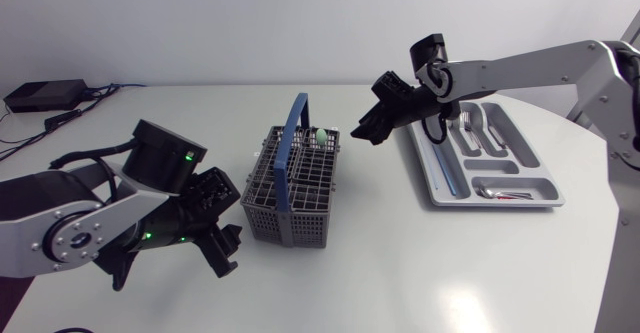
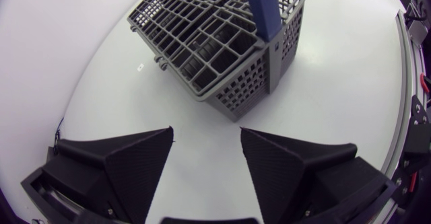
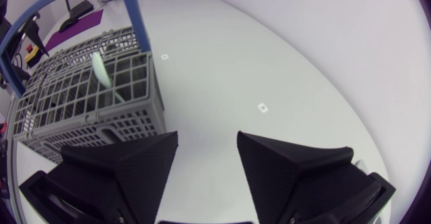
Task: Unload the cutlery basket into the drawer organizer.
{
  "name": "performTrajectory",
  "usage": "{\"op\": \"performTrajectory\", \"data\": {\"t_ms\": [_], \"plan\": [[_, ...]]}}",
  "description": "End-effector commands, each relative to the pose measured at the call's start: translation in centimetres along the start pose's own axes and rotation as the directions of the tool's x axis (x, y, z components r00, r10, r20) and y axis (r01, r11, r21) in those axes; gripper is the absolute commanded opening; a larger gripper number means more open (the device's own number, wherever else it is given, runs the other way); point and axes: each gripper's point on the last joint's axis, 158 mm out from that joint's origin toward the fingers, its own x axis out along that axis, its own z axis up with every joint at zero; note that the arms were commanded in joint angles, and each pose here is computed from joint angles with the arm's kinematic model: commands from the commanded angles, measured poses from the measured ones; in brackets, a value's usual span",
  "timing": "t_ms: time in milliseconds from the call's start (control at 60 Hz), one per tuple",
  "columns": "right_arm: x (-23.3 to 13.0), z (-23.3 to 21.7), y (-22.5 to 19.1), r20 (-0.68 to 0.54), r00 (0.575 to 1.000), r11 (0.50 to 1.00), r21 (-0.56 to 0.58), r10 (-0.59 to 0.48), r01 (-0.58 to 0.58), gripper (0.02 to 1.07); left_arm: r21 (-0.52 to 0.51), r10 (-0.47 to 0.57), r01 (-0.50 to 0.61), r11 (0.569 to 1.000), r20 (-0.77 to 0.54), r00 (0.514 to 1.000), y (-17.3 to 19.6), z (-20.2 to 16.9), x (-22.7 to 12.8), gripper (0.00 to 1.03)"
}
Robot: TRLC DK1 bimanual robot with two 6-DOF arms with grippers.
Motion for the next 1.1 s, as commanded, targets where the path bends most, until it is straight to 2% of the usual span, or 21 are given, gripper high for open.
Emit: {"op": "performTrajectory", "data": {"t_ms": [0,150,317,483,633,900,1083], "plan": [[1.8,0.3,0.1,-0.011,1.0,0.997,0.067,0.024,-0.023,0.33,0.035,-0.02,0.021,0.999,-0.039,0.999,-1.0,-1.3,1.4,0.51],[3.5,1.4,-0.1,-0.008,0.998,0.991,0.12,0.066,-0.065,0.08,0.03,-0.001,0.001,1.0,-0.021,1.0,-0.3,-0.8,2.9,0.3],[5.0,1.7,1.5,-0.004,0.987,0.972,0.173,0.162,-0.159,0.08,0.025,0.027,-0.027,0.999,0.003,1.0,0.6,-0.3,4.6,0.19],[4.5,1.8,3.9,0.006,0.967,0.95,0.183,0.255,-0.252,0.08,0.007,0.056,-0.056,0.998,0.003,0.998,2.1,-0.5,6.0,0.18],[2.6,1.0,6.6,-0.005,0.951,0.939,0.161,0.309,-0.304,0.08,-0.007,0.088,-0.088,0.996,0.011,0.996,3.8,-0.3,5.9,0.18],[-0.7,-1.1,10.4,-0.023,0.942,0.933,0.145,0.336,-0.33,0.08,-0.036,0.132,-0.13,0.991,0.038,0.991,6.5,0.2,6.3,0.18],[-3.0,-3.4,13.2,-0.038,0.94,0.932,0.146,0.34,-0.332,0.08,-0.063,0.154,-0.15,0.987,0.064,0.986,8.7,1.8,6.8,0.18]]}}
